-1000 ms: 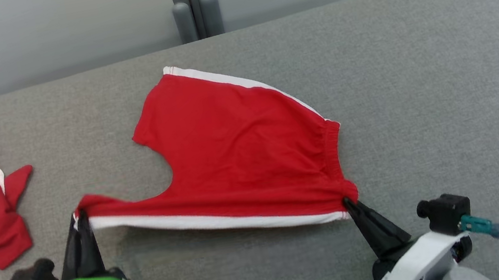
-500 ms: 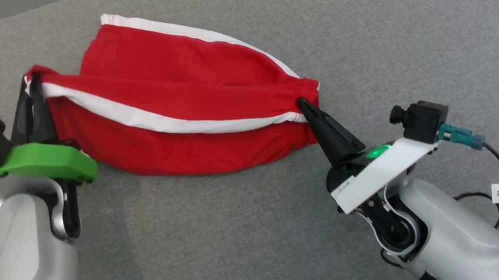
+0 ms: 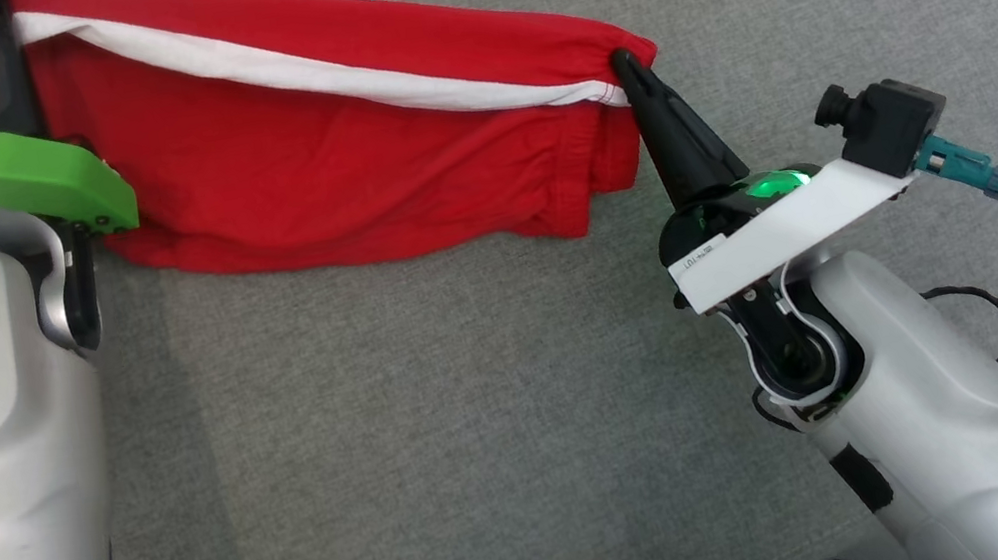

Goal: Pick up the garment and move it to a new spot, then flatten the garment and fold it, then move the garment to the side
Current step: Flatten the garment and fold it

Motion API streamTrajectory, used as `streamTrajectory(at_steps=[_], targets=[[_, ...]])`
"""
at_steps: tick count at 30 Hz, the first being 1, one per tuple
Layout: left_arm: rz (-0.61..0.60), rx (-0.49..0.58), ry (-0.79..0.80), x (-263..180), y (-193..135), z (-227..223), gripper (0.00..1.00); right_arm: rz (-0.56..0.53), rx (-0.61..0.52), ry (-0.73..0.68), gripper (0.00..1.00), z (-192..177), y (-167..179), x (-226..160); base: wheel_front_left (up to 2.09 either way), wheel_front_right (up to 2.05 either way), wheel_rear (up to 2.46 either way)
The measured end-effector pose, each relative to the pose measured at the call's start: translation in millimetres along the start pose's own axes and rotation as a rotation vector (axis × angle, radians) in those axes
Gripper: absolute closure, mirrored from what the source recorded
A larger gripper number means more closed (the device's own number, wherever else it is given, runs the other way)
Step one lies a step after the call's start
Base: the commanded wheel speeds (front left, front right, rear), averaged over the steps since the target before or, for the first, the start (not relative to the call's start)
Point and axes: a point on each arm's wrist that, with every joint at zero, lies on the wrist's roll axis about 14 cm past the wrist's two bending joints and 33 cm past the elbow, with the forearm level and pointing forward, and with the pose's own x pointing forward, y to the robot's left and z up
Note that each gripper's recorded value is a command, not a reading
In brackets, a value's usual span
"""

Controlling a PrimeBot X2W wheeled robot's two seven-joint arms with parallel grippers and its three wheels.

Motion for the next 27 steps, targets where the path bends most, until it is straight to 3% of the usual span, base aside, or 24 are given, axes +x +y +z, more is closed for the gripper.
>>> streamTrajectory(at_steps=[1,2,3,4,15,27], targets=[[-0.001,0.005,0.007,3,0,-3,1.0,-0.004,-0.011,0.006,1.0,-2,-3,0,0.0,0.0,0.0],[-0.002,0.012,0.013,5,1,-5,0.89,-0.007,-0.024,0.013,0.85,-4,-5,0,0.0,0.0,0.0],[0.0,0.013,0.015,6,2,-7,0.09,-0.011,-0.03,0.015,0.58,-5,-7,-1,0.0,0.0,0.0],[0.004,0.015,0.02,8,2,-9,0.0,-0.014,-0.052,0.014,0.0,-4,-9,-1,0.0,0.0,0.0],[0.062,0.01,0.048,-23,12,-14,0.0,-0.11,-0.415,-0.094,0.0,52,-39,-29,0.0,0.0,0.0],[0.074,0.002,0.2,-51,12,-48,0.0,-0.208,-0.623,-0.127,0.0,83,-58,-61,0.0,0.0,0.0]])
